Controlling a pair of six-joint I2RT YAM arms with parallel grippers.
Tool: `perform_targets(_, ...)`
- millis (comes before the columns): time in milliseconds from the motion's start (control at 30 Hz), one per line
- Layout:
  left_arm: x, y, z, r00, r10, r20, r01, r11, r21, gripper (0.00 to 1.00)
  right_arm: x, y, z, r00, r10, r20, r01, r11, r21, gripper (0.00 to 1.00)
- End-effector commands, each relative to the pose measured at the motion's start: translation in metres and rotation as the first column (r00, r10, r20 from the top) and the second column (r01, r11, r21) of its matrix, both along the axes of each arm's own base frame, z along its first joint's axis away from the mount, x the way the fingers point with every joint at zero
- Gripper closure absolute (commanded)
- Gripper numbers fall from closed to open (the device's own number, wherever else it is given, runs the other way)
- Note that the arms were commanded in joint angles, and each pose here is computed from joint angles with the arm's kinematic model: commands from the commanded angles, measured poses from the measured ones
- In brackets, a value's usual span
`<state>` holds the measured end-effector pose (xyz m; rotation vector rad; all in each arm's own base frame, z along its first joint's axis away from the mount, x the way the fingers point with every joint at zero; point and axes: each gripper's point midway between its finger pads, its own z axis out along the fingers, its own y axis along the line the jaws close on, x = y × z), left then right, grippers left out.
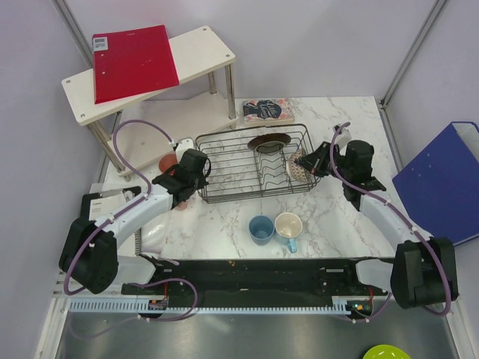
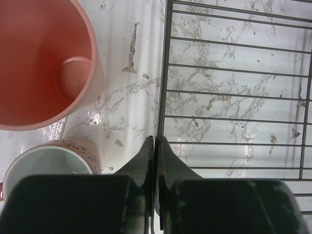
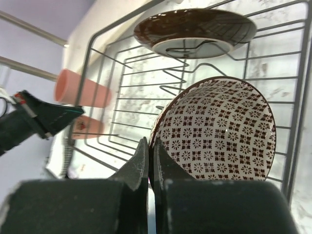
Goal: Unload the mixed dishes from the dish rack
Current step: Pick up the bowl from the dish rack.
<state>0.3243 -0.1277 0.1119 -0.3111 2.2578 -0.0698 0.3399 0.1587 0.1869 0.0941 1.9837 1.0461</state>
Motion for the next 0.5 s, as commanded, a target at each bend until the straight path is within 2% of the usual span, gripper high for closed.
perform_targets(0,0.014,0.000,0.024,0.997,0.047,0.063,-0.045,0.999,-0.023,0.95,0.007,-0.013,0.037,0.989,-0.079,0.125,0.101,0.978,-0.182,1.00)
perform_targets(33,0.015,0.000,0.027,0.997,0.046,0.068,-0.045,0.999,-0.020,0.88,0.009,-0.012,0.050,0.983,-0.087,0.162,0.118,0.975,-0.189,1.00)
perform_targets(100,0.018,-0.001,0.036,0.996,0.036,0.084,-0.034,0.999,-0.017,0.79,0.010,-0.018,0.051,0.979,-0.119,0.166,0.156,0.961,-0.230,1.00)
perform_targets(133,0.019,-0.001,0.039,0.995,0.036,0.091,-0.034,0.999,-0.019,0.70,0.011,-0.017,0.062,0.974,-0.119,0.190,0.163,0.959,-0.233,1.00)
perform_targets(200,0.020,0.000,0.045,0.994,0.032,0.105,-0.031,0.999,-0.010,0.57,0.010,-0.017,0.067,0.972,-0.118,0.205,0.169,0.952,-0.255,1.00)
perform_targets(233,0.021,0.001,0.049,0.993,0.034,0.115,-0.033,0.999,-0.008,0.45,0.012,-0.016,0.075,0.968,-0.122,0.221,0.178,0.950,-0.256,1.00)
perform_targets(300,0.023,0.002,0.058,0.991,0.031,0.132,-0.031,1.000,0.002,0.31,0.012,-0.014,0.081,0.966,-0.114,0.231,0.174,0.950,-0.260,1.00)
perform_targets(333,0.024,0.003,0.061,0.990,0.033,0.141,-0.035,0.999,0.005,0.20,0.013,-0.011,0.086,0.965,-0.110,0.237,0.172,0.950,-0.260,1.00)
perform_targets(433,0.027,0.004,0.078,0.984,0.027,0.175,-0.029,1.000,0.008,0.04,0.015,-0.006,0.099,0.960,-0.101,0.261,0.173,0.947,-0.270,1.00)
perform_targets(467,0.028,0.003,0.083,0.983,0.024,0.185,-0.025,1.000,0.005,0.02,0.015,-0.005,0.100,0.961,-0.099,0.259,0.174,0.943,-0.283,1.00)
